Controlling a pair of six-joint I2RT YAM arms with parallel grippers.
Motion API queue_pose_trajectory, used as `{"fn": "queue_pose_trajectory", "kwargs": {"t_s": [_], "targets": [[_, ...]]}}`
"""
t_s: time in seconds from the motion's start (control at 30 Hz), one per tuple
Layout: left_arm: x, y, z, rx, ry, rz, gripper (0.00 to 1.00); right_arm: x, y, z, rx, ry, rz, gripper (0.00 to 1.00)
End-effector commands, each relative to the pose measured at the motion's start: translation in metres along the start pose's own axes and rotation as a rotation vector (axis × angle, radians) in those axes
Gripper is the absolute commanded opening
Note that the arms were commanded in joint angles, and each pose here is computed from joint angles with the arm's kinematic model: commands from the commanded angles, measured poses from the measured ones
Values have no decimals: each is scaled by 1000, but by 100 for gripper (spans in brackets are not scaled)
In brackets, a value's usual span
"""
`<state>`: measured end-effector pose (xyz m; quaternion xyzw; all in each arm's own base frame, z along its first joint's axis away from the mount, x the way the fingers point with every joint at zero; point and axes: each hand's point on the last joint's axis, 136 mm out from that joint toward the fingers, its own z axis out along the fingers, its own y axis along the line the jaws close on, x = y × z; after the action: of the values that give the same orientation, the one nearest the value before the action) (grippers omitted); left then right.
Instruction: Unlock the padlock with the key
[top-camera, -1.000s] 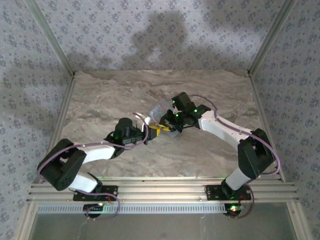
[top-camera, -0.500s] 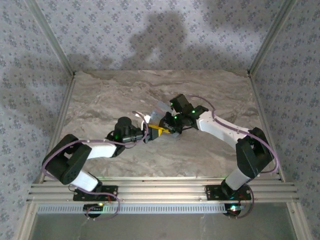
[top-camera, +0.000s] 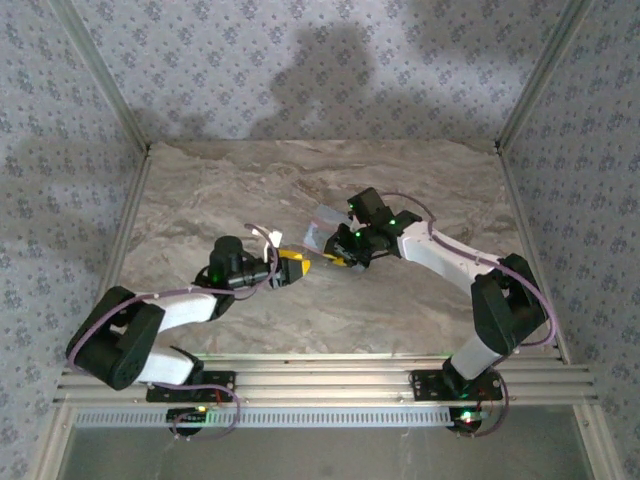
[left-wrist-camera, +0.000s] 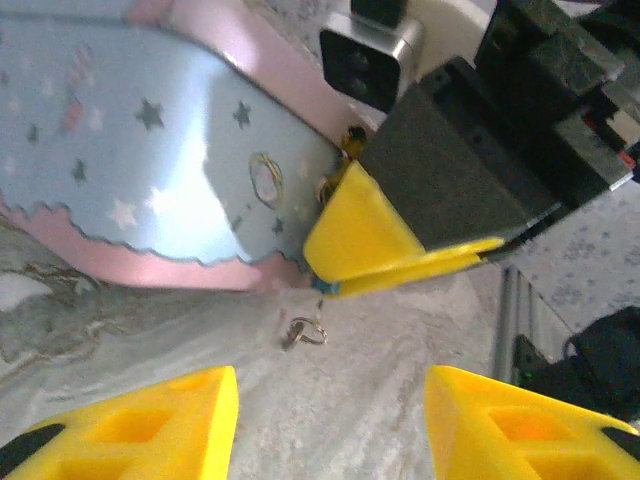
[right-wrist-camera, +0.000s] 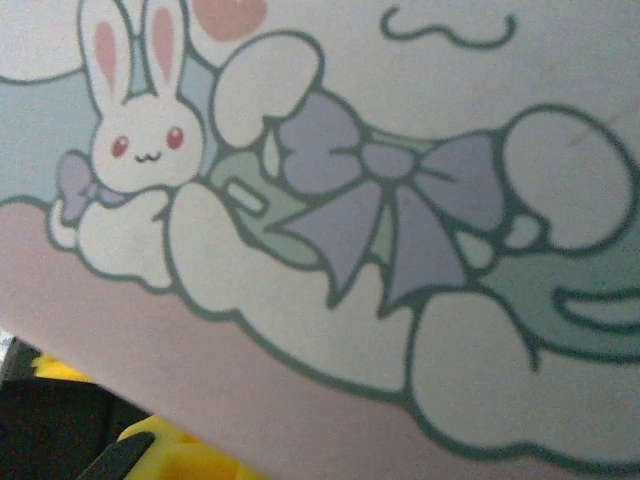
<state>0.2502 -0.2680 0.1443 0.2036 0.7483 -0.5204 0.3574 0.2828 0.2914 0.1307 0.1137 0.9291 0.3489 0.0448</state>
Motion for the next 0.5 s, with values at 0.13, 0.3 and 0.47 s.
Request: {"fn": "queue_pose_trajectory", "kwargs": {"t_s": [0.13,0.3,0.47], "targets": [[4,-15,12,145,20,4,49,3,16,-5,-68,32,-49,0],[7,-17,25,146,32,40,46,4,16,-6,-72,38,-48,0],[3,-17,30,159,19,43,37,5,15,-5,-74,39,-48,0]]}}
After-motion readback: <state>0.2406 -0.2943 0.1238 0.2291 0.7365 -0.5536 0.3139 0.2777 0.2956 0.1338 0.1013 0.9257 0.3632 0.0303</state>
